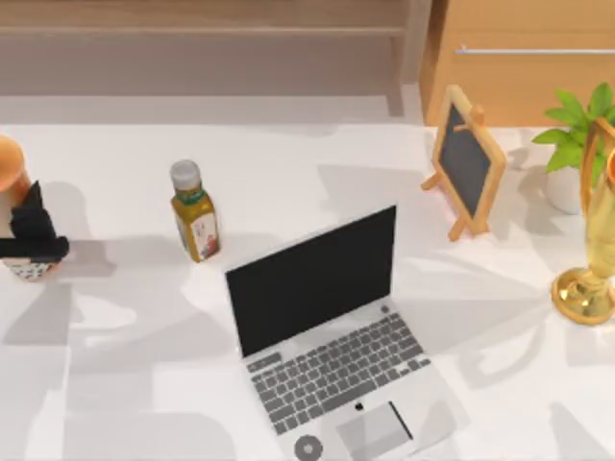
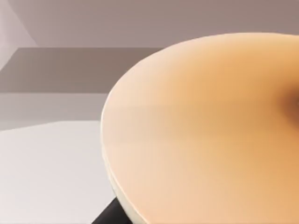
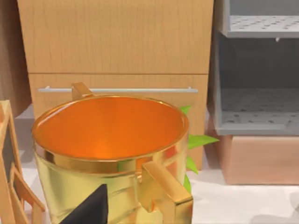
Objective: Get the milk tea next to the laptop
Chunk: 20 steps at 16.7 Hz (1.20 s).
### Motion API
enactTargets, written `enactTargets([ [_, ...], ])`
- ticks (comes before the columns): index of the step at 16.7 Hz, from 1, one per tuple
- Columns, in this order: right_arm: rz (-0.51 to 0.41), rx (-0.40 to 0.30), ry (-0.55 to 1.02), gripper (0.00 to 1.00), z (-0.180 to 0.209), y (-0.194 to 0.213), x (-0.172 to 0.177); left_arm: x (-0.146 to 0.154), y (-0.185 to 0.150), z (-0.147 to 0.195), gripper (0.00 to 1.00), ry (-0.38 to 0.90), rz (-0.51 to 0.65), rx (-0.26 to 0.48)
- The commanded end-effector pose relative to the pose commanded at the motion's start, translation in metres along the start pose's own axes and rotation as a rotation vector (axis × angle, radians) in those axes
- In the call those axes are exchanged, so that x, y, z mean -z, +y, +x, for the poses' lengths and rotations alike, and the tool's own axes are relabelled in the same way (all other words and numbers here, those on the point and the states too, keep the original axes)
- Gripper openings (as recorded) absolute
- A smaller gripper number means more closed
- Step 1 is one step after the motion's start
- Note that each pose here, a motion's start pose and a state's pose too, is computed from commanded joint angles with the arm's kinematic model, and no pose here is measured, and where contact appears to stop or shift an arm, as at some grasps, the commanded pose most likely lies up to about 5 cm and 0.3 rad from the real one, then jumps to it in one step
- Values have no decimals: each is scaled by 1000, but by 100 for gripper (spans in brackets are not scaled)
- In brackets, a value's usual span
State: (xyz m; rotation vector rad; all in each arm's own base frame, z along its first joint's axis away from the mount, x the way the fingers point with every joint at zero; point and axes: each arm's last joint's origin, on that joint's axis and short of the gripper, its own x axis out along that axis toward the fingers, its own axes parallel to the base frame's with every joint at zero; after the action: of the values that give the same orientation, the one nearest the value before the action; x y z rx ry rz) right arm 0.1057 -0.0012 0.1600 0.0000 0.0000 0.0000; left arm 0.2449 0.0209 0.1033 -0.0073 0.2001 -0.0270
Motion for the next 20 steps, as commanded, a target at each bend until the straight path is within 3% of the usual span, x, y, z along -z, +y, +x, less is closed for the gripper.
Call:
enactTargets([
  [13, 0, 0, 0, 100, 0, 0, 0, -8, 0, -3, 0, 6, 2, -1],
  [20, 0, 0, 0, 100, 0, 0, 0, -76, -36, 27, 0, -232, -88, -36],
])
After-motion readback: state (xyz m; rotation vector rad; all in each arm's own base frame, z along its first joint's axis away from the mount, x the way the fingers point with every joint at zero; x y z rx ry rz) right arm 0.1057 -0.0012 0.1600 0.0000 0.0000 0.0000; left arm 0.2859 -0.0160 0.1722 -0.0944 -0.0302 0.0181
